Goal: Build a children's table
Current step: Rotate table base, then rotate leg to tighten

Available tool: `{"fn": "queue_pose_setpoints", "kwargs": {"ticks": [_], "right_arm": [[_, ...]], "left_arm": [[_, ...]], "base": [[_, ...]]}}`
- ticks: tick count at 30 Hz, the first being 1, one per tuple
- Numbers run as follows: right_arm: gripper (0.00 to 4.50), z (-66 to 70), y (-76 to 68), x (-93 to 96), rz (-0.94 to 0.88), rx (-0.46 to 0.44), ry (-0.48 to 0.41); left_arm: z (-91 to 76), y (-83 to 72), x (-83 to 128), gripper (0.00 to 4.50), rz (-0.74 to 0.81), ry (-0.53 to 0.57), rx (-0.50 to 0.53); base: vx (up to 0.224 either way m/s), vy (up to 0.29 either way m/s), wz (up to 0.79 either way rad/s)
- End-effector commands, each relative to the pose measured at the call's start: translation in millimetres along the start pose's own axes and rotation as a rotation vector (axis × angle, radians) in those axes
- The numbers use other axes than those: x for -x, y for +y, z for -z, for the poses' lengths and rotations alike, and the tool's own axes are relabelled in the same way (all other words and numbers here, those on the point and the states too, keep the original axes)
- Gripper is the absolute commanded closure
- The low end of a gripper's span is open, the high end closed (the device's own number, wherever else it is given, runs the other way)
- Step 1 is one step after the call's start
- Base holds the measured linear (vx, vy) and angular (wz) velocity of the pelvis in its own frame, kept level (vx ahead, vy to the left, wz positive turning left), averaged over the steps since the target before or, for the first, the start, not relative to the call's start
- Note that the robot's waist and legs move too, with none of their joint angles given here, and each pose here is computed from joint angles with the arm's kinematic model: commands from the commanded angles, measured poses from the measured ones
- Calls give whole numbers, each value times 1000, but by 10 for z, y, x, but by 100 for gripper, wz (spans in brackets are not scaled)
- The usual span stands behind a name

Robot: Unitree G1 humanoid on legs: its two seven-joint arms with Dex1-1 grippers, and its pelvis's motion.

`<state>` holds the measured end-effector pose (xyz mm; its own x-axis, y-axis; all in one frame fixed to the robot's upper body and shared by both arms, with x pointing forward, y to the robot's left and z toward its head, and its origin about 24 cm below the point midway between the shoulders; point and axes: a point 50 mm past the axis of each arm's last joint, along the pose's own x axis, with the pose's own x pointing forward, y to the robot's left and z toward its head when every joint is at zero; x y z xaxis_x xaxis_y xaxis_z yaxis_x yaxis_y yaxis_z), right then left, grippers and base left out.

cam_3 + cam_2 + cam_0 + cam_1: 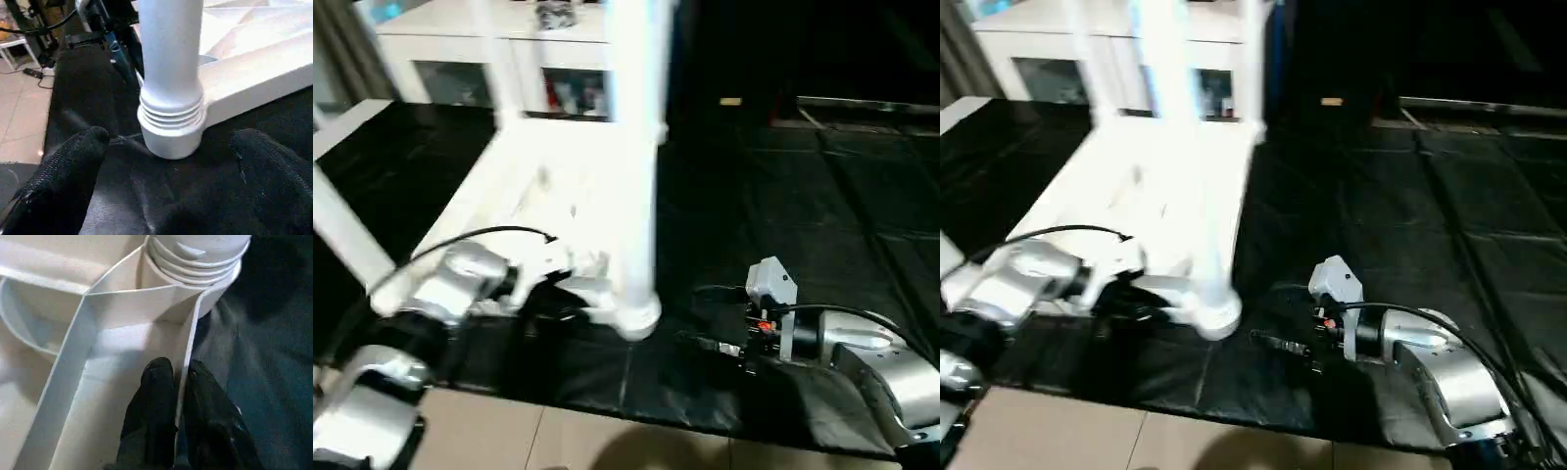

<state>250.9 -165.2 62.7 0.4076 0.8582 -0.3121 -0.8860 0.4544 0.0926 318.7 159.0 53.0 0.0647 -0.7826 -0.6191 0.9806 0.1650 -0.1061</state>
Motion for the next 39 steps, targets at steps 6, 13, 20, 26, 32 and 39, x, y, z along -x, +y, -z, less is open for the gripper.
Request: {"fn": "queue_pose_setpoints", "kwargs": {"ticks": [6, 13, 20, 26, 32, 39], "right_arm": [[0, -73, -95, -29, 69, 13, -23], [0, -39, -125, -105, 109, -42, -62], [0, -92, -189, -63, 113, -49, -108], [0, -118, -212, -81, 108, -26, -123], [0, -165, -179, -103, 37, 0, -135], [0, -192, -132, -164, -97, -4, -142]], "left_arm": [[-52, 21, -208, 446, -134, -86, 66], [-104, -69, -193, 446, -108, -151, -13], [-61, -172, -208, 446, -19, -159, 20], [-51, -165, -202, 446, -37, -144, 6], [-69, -195, -193, 446, -19, -152, -9], [-72, -288, -189, 446, 83, -121, -82]], "base": [[0, 0, 0], [0, 0, 0], [0, 0, 0], [0, 0, 0], [0, 0, 0], [0, 0, 0]]}}
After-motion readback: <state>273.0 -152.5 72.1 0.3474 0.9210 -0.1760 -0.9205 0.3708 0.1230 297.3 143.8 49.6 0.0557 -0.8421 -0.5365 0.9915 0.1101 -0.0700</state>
